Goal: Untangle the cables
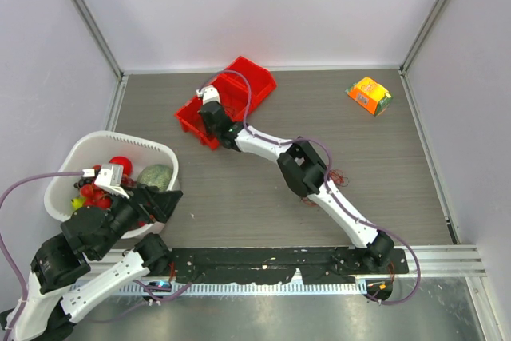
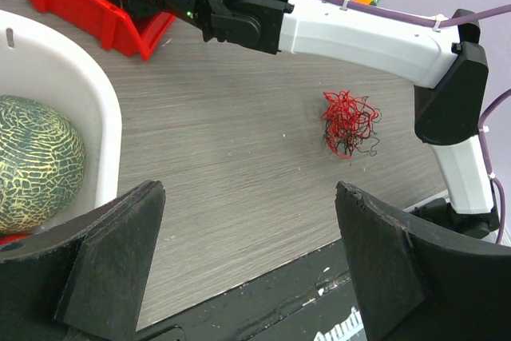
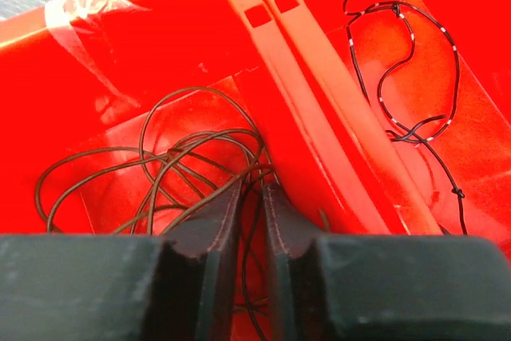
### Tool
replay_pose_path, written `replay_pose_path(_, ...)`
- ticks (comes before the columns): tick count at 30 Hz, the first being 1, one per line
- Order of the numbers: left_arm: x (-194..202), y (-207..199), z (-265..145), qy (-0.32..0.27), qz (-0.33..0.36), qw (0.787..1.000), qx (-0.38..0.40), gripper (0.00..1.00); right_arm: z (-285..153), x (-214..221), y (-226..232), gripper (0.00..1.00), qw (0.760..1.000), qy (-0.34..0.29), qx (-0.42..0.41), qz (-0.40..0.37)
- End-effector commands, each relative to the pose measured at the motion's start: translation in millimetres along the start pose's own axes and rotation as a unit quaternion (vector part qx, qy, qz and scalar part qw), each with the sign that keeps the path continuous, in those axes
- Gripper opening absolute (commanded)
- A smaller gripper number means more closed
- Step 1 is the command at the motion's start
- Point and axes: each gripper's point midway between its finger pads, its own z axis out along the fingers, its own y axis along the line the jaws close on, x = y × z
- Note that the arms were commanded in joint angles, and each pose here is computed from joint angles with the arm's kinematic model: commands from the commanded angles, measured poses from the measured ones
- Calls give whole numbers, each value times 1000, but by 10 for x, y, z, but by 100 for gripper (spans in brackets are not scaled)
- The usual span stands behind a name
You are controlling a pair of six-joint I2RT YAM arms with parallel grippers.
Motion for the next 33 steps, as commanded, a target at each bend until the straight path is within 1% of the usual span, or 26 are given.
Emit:
replay_pose_path(1,-59,-54,46,-9,-1,1000,4,92,-297,-694,62,32,999,-26,-19,5)
replay_pose_path(3,-51,-54,51,-7,0,1000,4,92,-429,-834,89,38,999,-19,-32,7)
replay_pose_path(4,-53,-57,54,-7,0,1000,4,92,-503,-897,87,46,999,-15,-35,7)
replay_pose_path(6,-56,-57,58,-8,0,1000,3,92,-628,-1002,50,52,1000,-6,-30,7)
replay_pose_path(7,-54,-57,60,-7,0,1000,3,92,-691,-1078,43,53,999,-8,-31,7)
replay_pose_path(8,-57,-59,60,-7,0,1000,3,92,-744,-1076,41,56,999,1,-32,3)
replay_pose_path(9,-51,-60,63,-6,0,1000,3,92,-798,-1143,27,56,1000,-1,-31,4)
replay_pose_path(14,-53,-58,53,-7,-1,1000,3,92,-962,-1181,-48,60,999,19,-30,-13)
replay_pose_path(17,-53,-57,53,-7,-1,1000,3,92,-1035,-1252,-130,64,999,13,-26,-17)
replay_pose_path(20,-50,-58,59,-5,-1,1000,2,92,-972,-1239,-313,69,1000,10,-12,-14)
replay_pose_path(23,-41,-67,70,-3,1,1000,3,92,-821,-1268,-626,68,1000,0,14,4)
replay_pose_path(24,-40,-69,69,-3,1,1000,4,92,-780,-1313,-685,67,1000,-10,18,9)
replay_pose_path(26,-40,-69,69,-2,2,1000,4,92,-668,-1357,-830,58,999,-28,29,17)
replay_pose_path(27,-40,-69,69,-3,1,1000,4,92,-601,-1366,-910,44,999,-36,32,21)
replay_pose_path(28,-40,-69,69,-3,1,1000,4,92,-532,-1308,-929,37,999,-35,33,21)
replay_pose_path(29,-37,-68,66,-2,2,1000,5,92,-476,-1327,-992,25,998,-43,34,29)
replay_pose_path(30,-46,-68,59,-5,1,1000,6,92,-406,-1252,-1007,18,998,-38,33,30)
replay_pose_path(31,-46,-68,58,-5,0,1000,6,92,-366,-1289,-1027,9,998,-42,24,39)
replay_pose_path(32,-47,-66,53,-5,0,1000,6,92,-287,-1246,-1047,2,998,-41,18,47)
replay_pose_path(33,-51,-68,50,-7,-1,1000,7,92,-214,-1146,-1059,1,998,-34,16,49)
